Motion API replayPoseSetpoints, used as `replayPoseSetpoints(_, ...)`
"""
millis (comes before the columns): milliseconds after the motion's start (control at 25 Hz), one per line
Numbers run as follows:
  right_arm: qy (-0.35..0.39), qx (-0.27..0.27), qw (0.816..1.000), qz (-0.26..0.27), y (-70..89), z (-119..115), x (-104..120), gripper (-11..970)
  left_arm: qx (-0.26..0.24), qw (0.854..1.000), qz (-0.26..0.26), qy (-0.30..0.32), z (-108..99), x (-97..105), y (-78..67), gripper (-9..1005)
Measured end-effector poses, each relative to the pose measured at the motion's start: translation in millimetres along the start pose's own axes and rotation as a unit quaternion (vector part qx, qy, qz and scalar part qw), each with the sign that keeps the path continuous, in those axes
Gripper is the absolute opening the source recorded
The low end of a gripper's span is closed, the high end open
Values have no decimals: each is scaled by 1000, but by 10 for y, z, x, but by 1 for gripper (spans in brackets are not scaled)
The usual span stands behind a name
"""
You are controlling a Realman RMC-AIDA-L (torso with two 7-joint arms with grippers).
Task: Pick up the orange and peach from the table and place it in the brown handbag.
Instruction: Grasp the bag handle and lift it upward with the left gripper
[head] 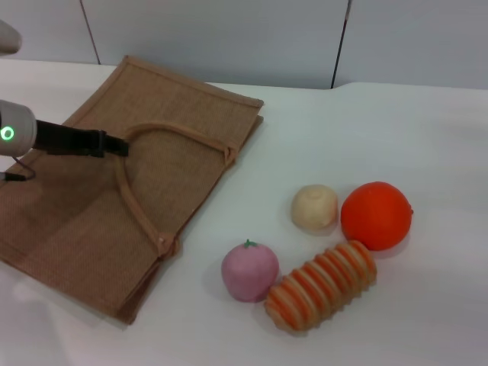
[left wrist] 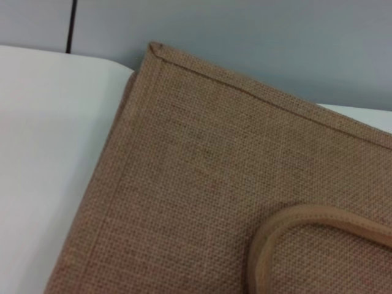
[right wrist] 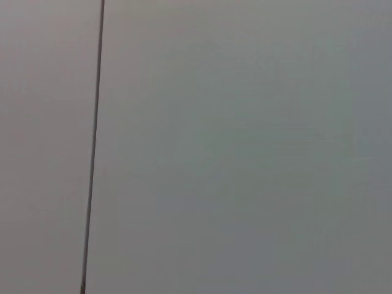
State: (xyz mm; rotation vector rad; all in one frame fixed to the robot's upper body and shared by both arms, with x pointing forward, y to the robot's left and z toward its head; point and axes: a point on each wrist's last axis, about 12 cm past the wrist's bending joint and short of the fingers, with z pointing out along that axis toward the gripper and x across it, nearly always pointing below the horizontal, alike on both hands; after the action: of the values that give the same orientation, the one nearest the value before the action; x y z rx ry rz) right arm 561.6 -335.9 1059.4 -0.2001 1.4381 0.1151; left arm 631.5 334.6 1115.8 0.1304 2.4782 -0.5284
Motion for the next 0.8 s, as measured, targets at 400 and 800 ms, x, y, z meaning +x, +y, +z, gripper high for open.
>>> replayPoseSetpoints(400,-1,-2,1000,0,7,10,-4,888,-7,1000,20,11,139,-26,-79,496)
replayPoseSetpoints(800,-1,-1,1000,1,9,14,-5,889,-15,999,31,17,195,-22,-106,495)
